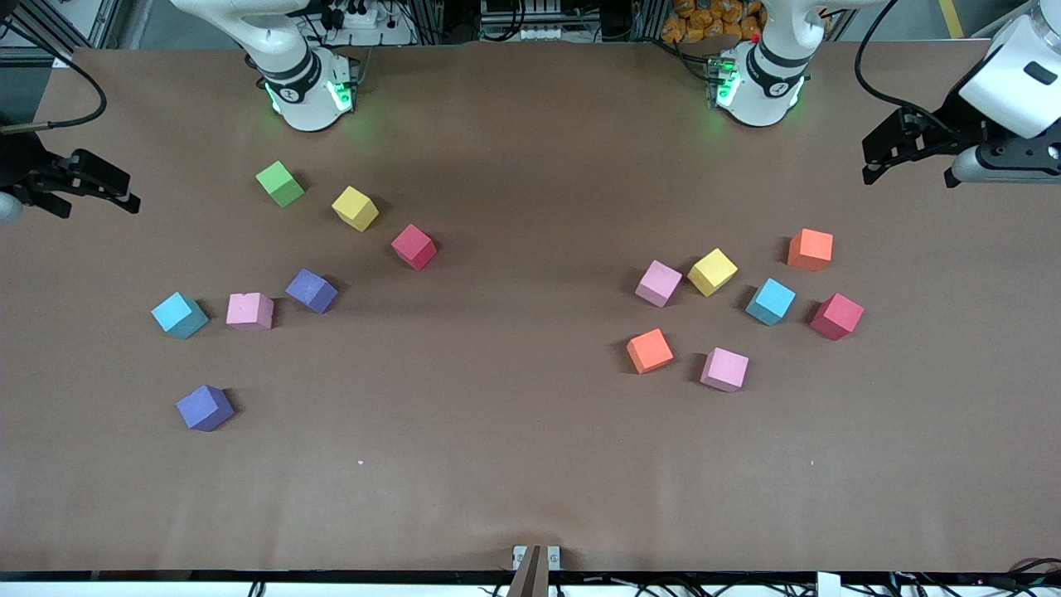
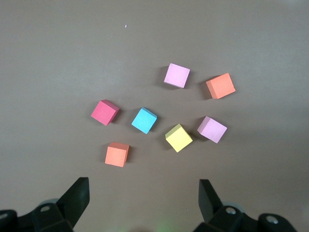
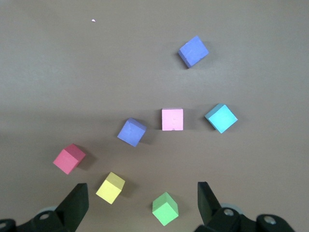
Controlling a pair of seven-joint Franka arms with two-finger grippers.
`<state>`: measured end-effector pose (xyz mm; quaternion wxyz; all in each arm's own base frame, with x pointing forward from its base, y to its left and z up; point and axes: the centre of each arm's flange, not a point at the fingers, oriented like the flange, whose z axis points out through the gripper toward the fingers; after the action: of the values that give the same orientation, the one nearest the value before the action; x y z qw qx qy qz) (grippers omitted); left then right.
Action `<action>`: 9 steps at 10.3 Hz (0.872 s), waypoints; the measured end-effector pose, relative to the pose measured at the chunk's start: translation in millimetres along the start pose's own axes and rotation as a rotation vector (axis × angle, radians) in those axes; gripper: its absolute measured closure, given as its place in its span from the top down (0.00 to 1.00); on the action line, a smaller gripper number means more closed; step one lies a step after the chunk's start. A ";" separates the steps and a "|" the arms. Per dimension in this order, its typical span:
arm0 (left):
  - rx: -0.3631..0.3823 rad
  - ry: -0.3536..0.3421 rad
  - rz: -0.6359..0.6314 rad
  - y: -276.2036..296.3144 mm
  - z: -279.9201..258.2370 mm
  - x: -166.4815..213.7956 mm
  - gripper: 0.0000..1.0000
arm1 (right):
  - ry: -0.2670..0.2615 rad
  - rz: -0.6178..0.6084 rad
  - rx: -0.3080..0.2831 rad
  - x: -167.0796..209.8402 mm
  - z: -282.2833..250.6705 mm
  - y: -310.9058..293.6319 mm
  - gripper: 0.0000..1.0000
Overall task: Form number 2 with 11 blocks
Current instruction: 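Move the left gripper down over the yellow cube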
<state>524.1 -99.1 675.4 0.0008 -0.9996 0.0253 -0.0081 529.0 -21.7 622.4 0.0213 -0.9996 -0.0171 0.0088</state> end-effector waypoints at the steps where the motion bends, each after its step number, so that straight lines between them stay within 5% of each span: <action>1: 0.002 0.000 0.000 -0.1 0.3 0.1 1.00 | -0.009 -0.005 -0.010 -1.0 0.2 -1.7 1.00; 9: 0.024 0.005 0.008 -1.1 1.6 0.9 1.00 | -0.019 -0.032 -0.024 -3.7 -8.4 -13.1 1.00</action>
<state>525.1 -98.1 673.8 0.0131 -0.9994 0.0293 -0.0108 524.9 -9.0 631.4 0.0091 -0.9992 -0.0333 0.0179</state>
